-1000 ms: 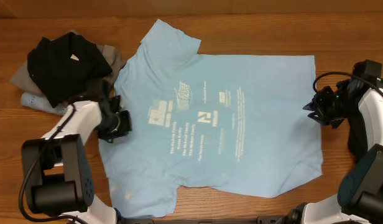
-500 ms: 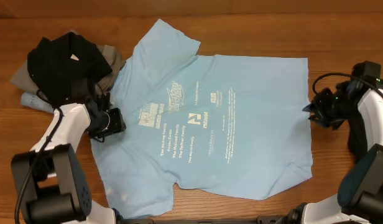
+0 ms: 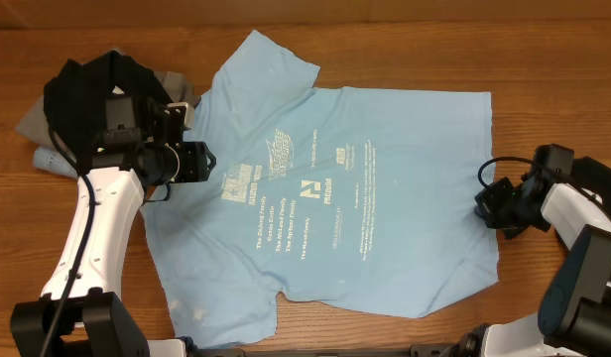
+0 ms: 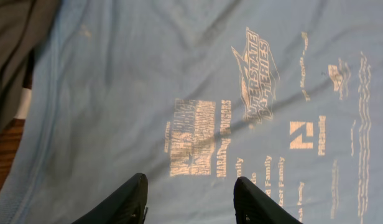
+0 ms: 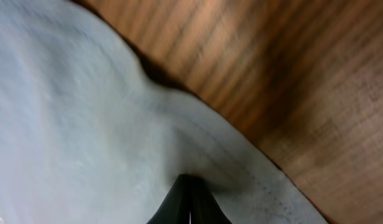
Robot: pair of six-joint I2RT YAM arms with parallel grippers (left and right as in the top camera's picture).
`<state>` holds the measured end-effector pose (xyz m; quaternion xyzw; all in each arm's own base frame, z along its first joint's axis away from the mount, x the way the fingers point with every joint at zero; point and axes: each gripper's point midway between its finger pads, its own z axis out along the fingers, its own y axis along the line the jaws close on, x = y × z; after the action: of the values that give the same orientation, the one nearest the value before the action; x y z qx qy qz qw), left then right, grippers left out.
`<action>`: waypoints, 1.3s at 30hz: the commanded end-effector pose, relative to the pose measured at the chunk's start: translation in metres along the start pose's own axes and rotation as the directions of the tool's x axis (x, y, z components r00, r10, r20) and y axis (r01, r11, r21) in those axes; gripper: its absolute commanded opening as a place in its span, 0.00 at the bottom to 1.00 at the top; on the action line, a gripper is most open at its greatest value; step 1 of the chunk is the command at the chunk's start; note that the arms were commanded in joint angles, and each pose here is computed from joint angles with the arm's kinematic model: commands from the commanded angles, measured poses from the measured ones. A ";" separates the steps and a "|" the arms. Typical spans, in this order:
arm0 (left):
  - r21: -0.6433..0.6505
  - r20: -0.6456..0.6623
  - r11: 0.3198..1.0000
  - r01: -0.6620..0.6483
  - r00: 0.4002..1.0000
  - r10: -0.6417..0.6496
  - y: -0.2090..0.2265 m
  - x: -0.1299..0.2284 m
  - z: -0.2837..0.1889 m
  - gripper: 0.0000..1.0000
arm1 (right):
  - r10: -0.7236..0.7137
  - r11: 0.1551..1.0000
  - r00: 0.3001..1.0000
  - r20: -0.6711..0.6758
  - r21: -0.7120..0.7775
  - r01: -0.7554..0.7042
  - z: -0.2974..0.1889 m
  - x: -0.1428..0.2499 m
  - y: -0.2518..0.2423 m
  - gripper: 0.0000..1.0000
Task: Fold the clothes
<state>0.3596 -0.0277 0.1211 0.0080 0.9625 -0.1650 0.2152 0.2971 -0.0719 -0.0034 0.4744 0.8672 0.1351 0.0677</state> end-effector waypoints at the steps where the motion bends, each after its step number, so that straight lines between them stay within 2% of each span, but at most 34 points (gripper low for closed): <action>1: 0.026 0.004 0.998 -0.055 0.998 0.055 -0.010 -0.001 -0.006 0.49 | 0.067 0.990 0.995 0.068 0.117 -0.075 0.022 -0.010 -0.028 0.04; 5: 0.022 -0.022 0.997 -0.078 0.997 0.078 -0.009 0.005 -0.006 0.47 | 0.066 0.995 0.994 0.087 0.069 -0.072 0.021 -0.022 -0.017 0.04; 6: 0.022 -0.032 0.997 -0.077 0.996 0.078 -0.009 0.008 -0.006 0.47 | 0.041 0.999 0.996 0.076 0.032 -0.044 0.019 -0.024 -0.008 0.07; 7: 0.023 -0.038 0.997 -0.075 0.996 0.075 -0.009 0.010 -0.006 0.45 | -0.004 1.000 0.998 0.059 -0.006 0.004 0.016 -0.024 0.002 0.13; 8: 0.023 -0.042 0.997 -0.073 0.996 0.074 -0.009 0.011 -0.006 0.43 | -0.074 0.994 0.997 0.030 -0.076 0.076 0.010 -0.021 0.019 0.23; 10: 0.024 -0.053 0.997 -0.068 0.996 0.069 -0.010 0.013 -0.011 0.42 | -0.132 0.978 0.991 0.004 -0.161 0.131 -0.006 -0.018 0.041 0.31; 16: -0.110 -0.180 0.992 0.060 0.980 -0.079 0.002 0.040 -0.050 0.43 | -0.187 0.947 0.977 0.107 -0.246 0.208 -0.087 -0.022 0.076 0.39; 20: -0.177 -0.298 0.965 0.195 0.923 -0.241 0.011 0.081 -0.070 0.45 | -0.202 0.927 0.961 0.191 -0.280 0.251 -0.141 -0.012 0.087 0.47; 21: -0.201 -0.323 0.953 0.227 0.903 -0.284 0.015 0.091 -0.073 0.49 | -0.205 0.922 0.956 0.208 -0.287 0.260 -0.151 -0.009 0.088 0.50; 25: -0.205 -0.405 0.922 0.328 0.830 -0.385 0.022 0.131 -0.058 0.58 | -0.210 0.911 0.945 0.249 -0.301 0.282 -0.178 0.006 0.085 0.57; 27: -0.183 -0.434 0.906 0.381 0.796 -0.423 0.022 0.150 -0.047 0.58 | -0.211 0.910 0.944 0.253 -0.303 0.284 -0.183 0.010 0.084 0.59; 29: -0.140 -0.416 0.884 0.445 0.784 -0.461 0.023 0.153 -0.036 0.60 | -0.210 0.911 0.946 0.249 -0.301 0.282 -0.185 0.014 0.082 0.59; 31: -0.175 -0.397 0.852 0.494 0.756 -0.520 0.033 0.161 -0.030 0.64 | -0.209 0.915 0.950 0.233 -0.295 0.273 -0.184 0.017 0.079 0.60; 37: -0.248 -0.319 0.784 0.570 0.716 -0.621 0.068 0.168 -0.036 0.65 | -0.224 0.916 0.948 0.228 -0.283 0.284 -0.182 0.019 0.077 0.61; 39: -0.261 -0.296 0.761 0.593 0.701 -0.648 0.077 0.170 -0.038 0.68 | -0.223 0.918 0.950 0.220 -0.280 0.280 -0.181 0.019 0.076 0.61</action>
<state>0.2017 0.0340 0.0611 -0.2676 0.9488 -0.1627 -0.0409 0.3023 -0.0465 0.1876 0.3600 0.8775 0.2175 0.2303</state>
